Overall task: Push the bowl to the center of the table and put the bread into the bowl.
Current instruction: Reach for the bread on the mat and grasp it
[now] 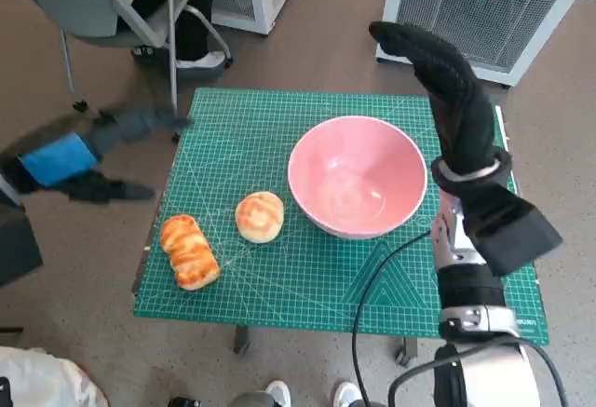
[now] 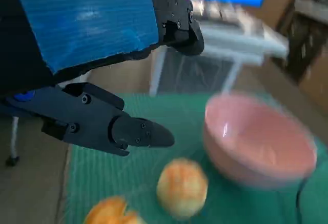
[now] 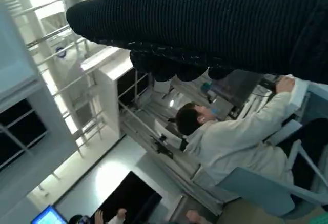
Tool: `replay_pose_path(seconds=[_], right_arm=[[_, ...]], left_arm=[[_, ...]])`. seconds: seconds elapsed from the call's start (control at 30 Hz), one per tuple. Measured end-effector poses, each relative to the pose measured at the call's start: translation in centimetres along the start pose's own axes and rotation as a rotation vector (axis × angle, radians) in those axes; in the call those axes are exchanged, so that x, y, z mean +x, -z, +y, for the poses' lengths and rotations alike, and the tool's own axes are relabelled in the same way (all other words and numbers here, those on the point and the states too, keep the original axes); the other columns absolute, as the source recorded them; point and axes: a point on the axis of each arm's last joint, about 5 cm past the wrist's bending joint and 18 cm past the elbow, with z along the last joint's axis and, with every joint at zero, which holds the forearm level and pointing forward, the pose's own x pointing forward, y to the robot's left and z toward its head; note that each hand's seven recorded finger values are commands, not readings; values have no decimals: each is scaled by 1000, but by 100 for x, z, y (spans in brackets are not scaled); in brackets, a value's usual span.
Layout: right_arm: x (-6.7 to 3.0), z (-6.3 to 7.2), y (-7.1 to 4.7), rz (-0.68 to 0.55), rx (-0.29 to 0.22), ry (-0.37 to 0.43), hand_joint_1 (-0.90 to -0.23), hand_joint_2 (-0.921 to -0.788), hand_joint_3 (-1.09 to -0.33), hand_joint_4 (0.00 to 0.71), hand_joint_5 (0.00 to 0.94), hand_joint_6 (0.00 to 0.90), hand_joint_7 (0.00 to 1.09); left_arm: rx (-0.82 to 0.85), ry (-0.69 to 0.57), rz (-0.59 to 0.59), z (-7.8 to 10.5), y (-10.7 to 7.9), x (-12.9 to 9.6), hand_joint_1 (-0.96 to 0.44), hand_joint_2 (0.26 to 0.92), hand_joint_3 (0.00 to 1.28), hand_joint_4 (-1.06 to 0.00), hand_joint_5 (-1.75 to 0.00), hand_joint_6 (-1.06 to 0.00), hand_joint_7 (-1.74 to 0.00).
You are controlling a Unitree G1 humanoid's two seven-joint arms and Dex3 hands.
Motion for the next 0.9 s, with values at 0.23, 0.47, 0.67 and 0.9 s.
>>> replay_pose_path(seconds=[0.23,0.47,0.67,0.9], right_arm=[[25,3,-22,-17,-4,-11,-594,-921,-738,320,15,64,639],[25,3,-19,-16,9,-4,-591,-921,-738,320,14,61,648],[26,5,-17,-11,12,-7,-592,-921,-739,318,12,58,654],[16,0,-15,-7,10,-6,-589,-921,-737,320,12,58,661]], left_arm=[[45,100,15,-118,12,5,-247,752,0,-361,-4,-374,-171],[103,177,28,-260,22,40,-196,739,0,-366,-4,-395,-146],[139,218,31,-391,65,58,-178,734,0,-369,-3,-412,-136],[123,281,29,-562,126,95,-173,736,1,-363,0,-414,-122]])
